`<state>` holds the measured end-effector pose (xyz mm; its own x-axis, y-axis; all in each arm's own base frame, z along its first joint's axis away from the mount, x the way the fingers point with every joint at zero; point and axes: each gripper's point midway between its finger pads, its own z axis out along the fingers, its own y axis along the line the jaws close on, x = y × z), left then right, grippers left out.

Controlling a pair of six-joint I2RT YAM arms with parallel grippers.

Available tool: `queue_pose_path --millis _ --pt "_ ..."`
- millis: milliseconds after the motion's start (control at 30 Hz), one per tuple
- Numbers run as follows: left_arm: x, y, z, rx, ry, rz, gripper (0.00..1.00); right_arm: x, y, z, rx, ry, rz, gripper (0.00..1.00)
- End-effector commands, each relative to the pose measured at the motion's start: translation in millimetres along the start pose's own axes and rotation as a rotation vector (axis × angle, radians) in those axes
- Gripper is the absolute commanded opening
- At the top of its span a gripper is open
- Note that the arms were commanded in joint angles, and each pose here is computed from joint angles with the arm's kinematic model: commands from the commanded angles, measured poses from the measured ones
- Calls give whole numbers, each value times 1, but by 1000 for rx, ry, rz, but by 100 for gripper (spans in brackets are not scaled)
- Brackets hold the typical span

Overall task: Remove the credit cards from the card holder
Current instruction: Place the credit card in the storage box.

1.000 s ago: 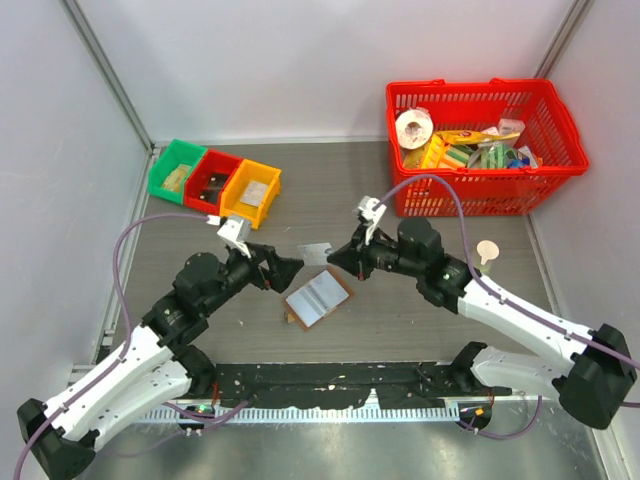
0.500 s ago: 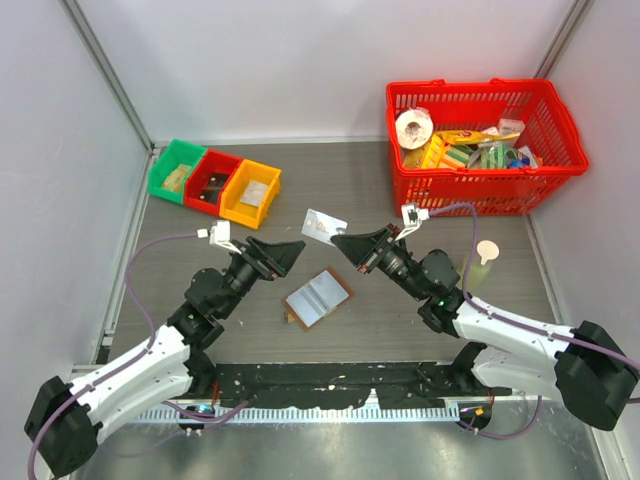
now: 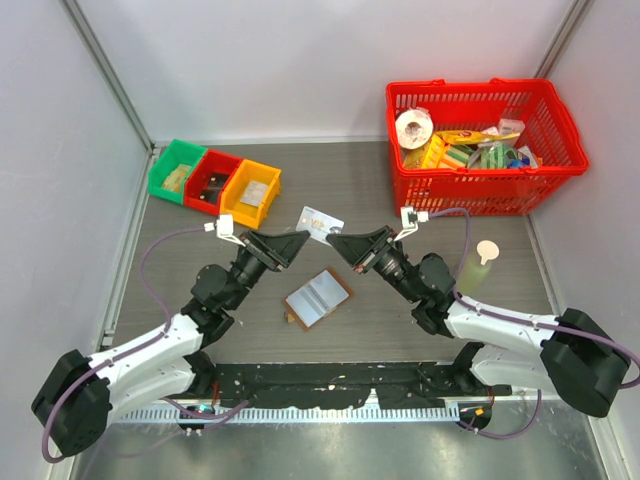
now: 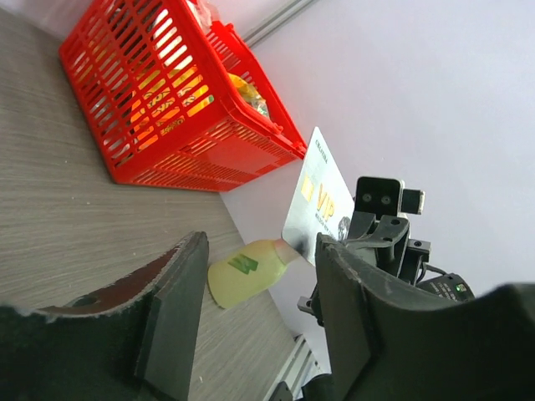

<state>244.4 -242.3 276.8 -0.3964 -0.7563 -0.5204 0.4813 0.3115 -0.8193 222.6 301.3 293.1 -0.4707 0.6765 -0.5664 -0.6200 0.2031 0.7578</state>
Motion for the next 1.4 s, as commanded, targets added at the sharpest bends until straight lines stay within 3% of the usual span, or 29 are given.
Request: queue_pose_path --millis 0,200,333,433,500,567,633,833,1033,1367 --pt "-21 -44 8 148 -62 -22 54 -11 17 3 -58 -59 33 1" --pt "-24 -48 11 163 -74 -33 32 -5 13 3 -48 -46 38 1" --pt "-26 -49 12 162 -84 -39 0 -2 9 2 -40 -42 40 1" --pt "-29 -44 12 143 -100 -27 0 -1 6 1 -31 -41 34 5" --pt "-32 -36 13 110 -106 -13 0 -1 1 -2 -10 -41 17 16" --pt "-36 -25 14 67 -92 11 0 -3 -5 -4 27 -41 -21 37" --pt "-50 -9 15 21 -102 37 0 -5 -9 -9 58 -39 -52 50" --pt "-84 45 15 -162 -38 154 0 -3 -30 -27 175 12 -166 74" --pt "-121 117 12 -389 42 221 0 -2 -48 -44 278 74 -277 84" --pt "-182 202 34 -669 72 355 0 2 -56 -52 304 136 -369 86"
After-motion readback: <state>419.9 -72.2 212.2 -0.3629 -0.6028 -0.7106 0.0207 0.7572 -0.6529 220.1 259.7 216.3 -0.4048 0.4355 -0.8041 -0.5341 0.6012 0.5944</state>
